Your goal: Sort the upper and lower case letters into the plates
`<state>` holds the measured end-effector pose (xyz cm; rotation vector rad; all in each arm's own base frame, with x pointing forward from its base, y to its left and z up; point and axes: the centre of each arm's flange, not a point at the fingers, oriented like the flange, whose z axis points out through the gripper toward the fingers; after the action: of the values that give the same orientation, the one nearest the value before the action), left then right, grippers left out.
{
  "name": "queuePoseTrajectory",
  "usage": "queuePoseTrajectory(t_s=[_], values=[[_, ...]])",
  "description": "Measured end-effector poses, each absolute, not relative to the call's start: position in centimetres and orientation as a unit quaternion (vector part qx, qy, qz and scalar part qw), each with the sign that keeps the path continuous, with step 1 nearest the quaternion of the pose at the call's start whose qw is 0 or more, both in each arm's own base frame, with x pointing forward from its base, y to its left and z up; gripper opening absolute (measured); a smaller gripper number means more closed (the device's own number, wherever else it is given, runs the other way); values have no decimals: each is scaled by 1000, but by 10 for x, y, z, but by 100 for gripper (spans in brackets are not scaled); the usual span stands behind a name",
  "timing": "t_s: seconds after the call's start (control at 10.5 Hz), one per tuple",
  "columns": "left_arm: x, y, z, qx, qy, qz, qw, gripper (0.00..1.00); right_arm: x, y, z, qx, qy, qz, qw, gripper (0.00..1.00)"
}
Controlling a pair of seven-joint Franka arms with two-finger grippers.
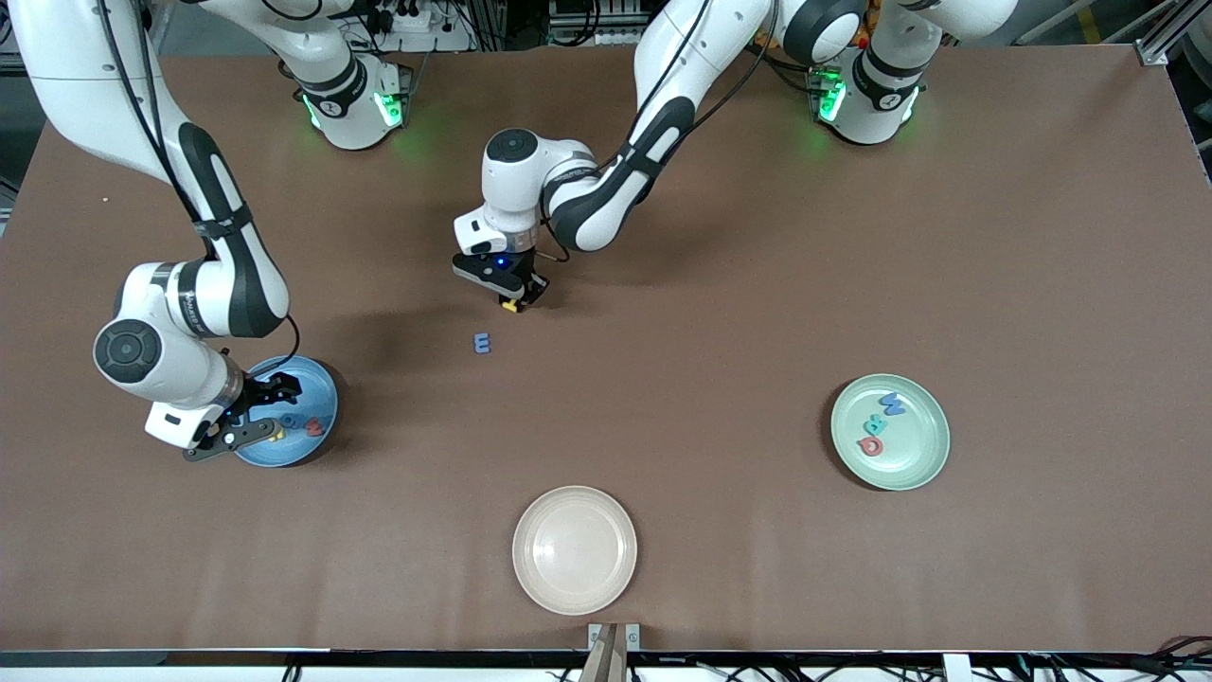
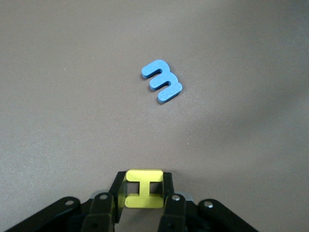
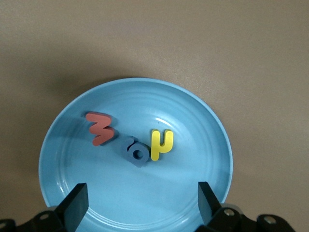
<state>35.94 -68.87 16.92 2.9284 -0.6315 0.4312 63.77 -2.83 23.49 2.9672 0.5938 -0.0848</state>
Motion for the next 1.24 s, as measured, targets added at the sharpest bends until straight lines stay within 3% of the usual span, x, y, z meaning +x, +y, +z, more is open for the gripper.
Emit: queuePoseTrajectory(t_s=[0.29, 0.48, 0.67, 0.95, 1.24], values=[[395, -678, 214, 971, -181, 148, 42, 34, 638, -25, 234, 978, 197, -28, 56, 100], [447, -648, 279, 977, -136, 158, 41, 34, 637, -1, 234, 981, 182, -26, 54, 100], [505, -600, 340, 983, -79, 158, 44, 34, 632, 75, 232, 987, 147, -22, 55, 100], [593, -481, 407, 990, -11, 136, 41, 34, 587, 211, 216, 990, 123, -27, 60, 100], [647, -339, 428, 996, 20, 85, 2, 34, 523, 274, 174, 995, 100, 4, 11, 100]])
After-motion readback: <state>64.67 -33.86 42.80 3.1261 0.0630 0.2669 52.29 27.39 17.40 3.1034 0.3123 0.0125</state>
